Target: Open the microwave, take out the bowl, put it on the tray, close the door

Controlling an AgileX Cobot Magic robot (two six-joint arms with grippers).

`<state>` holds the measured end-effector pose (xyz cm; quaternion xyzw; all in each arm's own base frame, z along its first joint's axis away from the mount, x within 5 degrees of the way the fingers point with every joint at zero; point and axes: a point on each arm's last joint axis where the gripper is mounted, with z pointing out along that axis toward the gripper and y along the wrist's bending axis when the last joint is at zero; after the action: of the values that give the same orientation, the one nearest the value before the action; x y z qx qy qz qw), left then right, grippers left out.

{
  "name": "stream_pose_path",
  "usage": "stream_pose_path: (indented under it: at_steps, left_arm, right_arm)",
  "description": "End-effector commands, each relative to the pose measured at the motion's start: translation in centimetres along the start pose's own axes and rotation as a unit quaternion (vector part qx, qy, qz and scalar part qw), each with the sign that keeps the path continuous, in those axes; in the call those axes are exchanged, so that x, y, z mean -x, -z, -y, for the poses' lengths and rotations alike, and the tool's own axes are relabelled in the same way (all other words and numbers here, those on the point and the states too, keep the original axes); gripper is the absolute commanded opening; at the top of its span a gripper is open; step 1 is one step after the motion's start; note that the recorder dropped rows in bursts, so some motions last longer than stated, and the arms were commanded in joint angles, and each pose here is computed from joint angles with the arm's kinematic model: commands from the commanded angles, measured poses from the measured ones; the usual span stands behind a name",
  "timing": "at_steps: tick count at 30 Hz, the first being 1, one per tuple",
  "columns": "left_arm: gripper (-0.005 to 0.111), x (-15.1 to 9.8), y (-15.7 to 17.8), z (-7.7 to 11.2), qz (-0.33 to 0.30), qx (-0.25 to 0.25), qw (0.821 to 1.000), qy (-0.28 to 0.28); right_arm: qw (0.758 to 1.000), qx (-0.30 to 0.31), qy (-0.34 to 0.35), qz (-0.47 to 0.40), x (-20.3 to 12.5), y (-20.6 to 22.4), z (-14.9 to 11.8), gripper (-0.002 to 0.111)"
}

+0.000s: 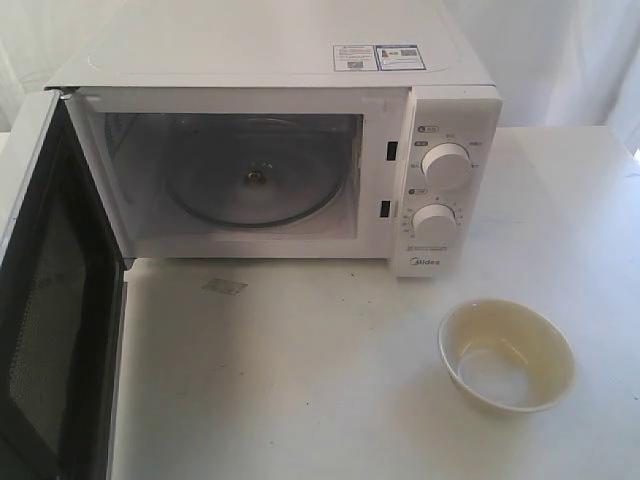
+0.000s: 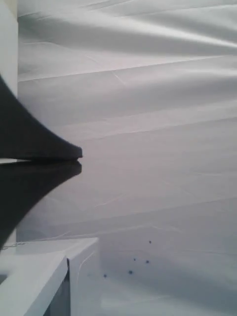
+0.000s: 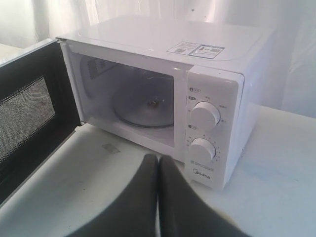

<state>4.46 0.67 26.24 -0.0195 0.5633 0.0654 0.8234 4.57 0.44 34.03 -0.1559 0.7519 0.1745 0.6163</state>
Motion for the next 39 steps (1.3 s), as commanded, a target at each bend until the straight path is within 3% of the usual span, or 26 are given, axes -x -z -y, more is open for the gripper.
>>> stream_pose_path:
  at_steps: [1, 4, 8, 10, 27, 32, 39]
  left_arm:
    - [0.0, 3.0, -0.7, 0.4, -0.076, -0.035, 0.997, 0.002]
    - [0.0, 3.8, -1.3, 0.8, -0.172, -0.063, 0.983, 0.008]
    - [0.0, 3.3, -1.5, 1.4, -0.324, -0.094, 0.941, 0.027]
    - [0.0, 3.1, -1.7, 1.4, -0.346, -0.097, 0.933, 0.027]
    - [0.0, 5.2, -3.3, 0.9, -0.209, -0.065, 0.975, 0.036]
    - [0.0, 5.5, -3.5, 0.8, -0.19, -0.061, 0.979, 0.037]
    - [0.0, 5.1, -3.3, 0.9, -0.215, -0.067, 0.974, 0.037]
  right_arm:
    - [1.0, 0.003, 0.008, 0.013, 0.2, 0.1, 0.0, 0.0]
    - [1.0, 0.004, 0.013, 0.014, 0.2, 0.1, 0.0, 0.0]
    - [1.0, 0.004, 0.015, 0.014, 0.2, 0.1, 0.0, 0.0]
    - [1.0, 0.004, 0.015, 0.014, 0.2, 0.1, 0.0, 0.0]
    - [0.999, -0.016, 0.012, -0.025, -0.5, 0.2, 0.3, 0.0]
    - [0.999, -0.019, 0.015, -0.023, -0.5, 0.2, 0.4, 0.0]
    - [0.999, -0.021, 0.018, -0.022, -0.5, 0.2, 0.4, 0.0]
